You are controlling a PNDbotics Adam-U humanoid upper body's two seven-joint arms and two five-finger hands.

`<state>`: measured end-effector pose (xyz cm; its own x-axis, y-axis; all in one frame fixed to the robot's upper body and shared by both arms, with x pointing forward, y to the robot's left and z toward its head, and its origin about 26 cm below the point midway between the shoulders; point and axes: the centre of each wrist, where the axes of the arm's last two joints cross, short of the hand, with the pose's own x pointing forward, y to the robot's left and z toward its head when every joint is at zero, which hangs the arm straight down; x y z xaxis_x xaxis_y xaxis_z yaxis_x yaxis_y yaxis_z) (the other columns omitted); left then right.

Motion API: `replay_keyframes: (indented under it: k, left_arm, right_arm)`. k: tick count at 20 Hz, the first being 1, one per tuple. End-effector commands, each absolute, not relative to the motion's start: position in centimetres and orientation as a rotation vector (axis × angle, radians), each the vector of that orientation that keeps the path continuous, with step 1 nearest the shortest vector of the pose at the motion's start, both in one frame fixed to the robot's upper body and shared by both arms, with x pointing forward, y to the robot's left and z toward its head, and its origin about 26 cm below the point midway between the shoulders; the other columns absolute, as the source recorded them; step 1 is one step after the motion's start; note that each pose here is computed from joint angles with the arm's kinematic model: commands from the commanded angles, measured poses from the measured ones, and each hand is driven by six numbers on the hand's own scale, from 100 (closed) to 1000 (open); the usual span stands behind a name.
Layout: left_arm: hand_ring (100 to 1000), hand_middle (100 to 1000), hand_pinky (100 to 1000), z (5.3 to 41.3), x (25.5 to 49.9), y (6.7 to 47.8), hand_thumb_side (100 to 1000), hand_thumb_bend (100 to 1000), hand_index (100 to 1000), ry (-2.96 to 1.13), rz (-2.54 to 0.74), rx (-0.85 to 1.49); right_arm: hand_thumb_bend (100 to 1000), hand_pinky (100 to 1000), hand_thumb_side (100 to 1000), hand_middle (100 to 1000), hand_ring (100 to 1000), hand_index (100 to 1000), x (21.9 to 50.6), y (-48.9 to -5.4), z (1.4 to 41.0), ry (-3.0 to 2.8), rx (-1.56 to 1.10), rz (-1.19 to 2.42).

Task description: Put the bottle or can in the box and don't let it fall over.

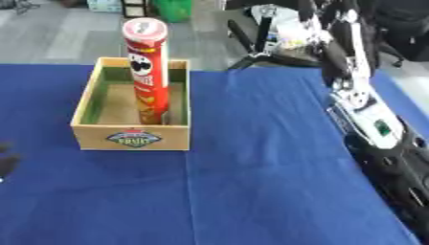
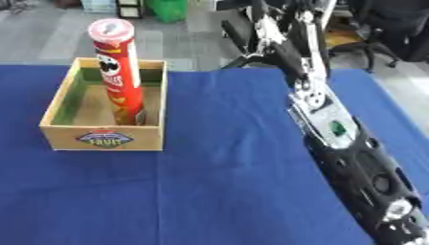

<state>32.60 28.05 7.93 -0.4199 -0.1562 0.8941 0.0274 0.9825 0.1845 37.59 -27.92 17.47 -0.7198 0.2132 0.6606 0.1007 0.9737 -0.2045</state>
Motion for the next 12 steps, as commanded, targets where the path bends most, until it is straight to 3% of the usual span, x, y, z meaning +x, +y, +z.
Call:
replay_keyframes:
  k: [1,12]
  left_arm:
    - [792,811,879,8.6,32.6,28.7,755,470,946,-2.013,-0.22,0.118]
    - [798,816,882,8.1,32.4,28.2,752,463,949,-2.016,-0.237,0.095]
  right_arm:
    - [251,857,418,893,862,1000,36.8,-28.0,16.2,-2.355,-0.274,0.215]
    - [179,841,392,886,853,1000,35.2,-26.2,9.5,-2.24,-0.238,0.106]
